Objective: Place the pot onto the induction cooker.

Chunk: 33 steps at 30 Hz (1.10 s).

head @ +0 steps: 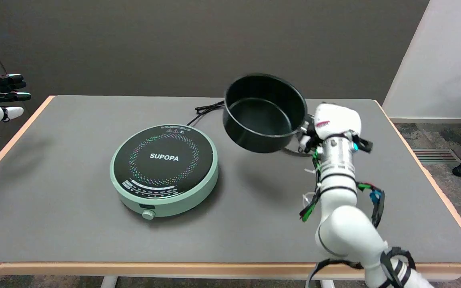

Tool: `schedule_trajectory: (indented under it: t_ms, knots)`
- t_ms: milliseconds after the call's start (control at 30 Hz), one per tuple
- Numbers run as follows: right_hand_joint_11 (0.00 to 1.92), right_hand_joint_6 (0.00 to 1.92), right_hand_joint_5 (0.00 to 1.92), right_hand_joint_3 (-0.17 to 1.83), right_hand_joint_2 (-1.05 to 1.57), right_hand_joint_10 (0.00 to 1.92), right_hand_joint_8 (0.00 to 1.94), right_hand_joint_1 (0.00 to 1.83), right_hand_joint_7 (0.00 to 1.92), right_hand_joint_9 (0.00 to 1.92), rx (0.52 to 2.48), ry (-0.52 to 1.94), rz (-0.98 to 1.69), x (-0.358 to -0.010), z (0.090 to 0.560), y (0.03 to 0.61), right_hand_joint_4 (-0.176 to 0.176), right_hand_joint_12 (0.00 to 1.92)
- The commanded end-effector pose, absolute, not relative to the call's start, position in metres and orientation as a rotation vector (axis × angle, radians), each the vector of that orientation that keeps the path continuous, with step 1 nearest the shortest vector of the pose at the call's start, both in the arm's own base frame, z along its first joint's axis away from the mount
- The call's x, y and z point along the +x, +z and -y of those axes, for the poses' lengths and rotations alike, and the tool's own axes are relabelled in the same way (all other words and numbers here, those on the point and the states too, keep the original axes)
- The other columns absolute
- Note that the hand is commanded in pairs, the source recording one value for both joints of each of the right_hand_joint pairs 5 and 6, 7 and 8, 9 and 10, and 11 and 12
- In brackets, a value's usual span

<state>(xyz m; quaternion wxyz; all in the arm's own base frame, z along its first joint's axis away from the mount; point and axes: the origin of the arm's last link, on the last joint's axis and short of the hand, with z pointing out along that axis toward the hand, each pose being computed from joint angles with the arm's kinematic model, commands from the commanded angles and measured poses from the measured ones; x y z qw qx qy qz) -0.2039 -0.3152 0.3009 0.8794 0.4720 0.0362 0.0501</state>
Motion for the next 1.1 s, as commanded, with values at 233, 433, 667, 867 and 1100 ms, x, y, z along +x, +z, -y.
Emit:
schedule_trajectory:
  t_ms: [233,433,667,867,1100]
  knots:
    - [1.92,1.92,1.92,0.84,1.16,1.92,1.92,1.05,1.92,1.92,1.532,0.287,-0.107,-0.138,0.409,0.336,-0.036,1.92]
    - [1.92,1.92,1.92,0.84,1.15,1.92,1.92,1.06,1.92,1.92,1.700,0.313,-0.094,-0.126,0.437,0.326,-0.036,1.92]
    - [1.92,1.92,1.92,0.83,1.14,1.92,1.92,1.06,1.92,1.92,1.849,0.297,-0.044,-0.122,0.467,0.300,-0.036,1.92]
    - [1.92,1.92,1.92,0.83,1.14,1.92,1.92,1.06,1.92,1.92,1.895,0.273,-0.051,-0.117,0.478,0.279,-0.036,1.92]
    - [1.92,1.92,1.92,0.84,1.12,1.92,1.92,1.06,1.92,1.92,1.882,0.231,-0.101,-0.120,0.474,0.248,-0.036,1.92]
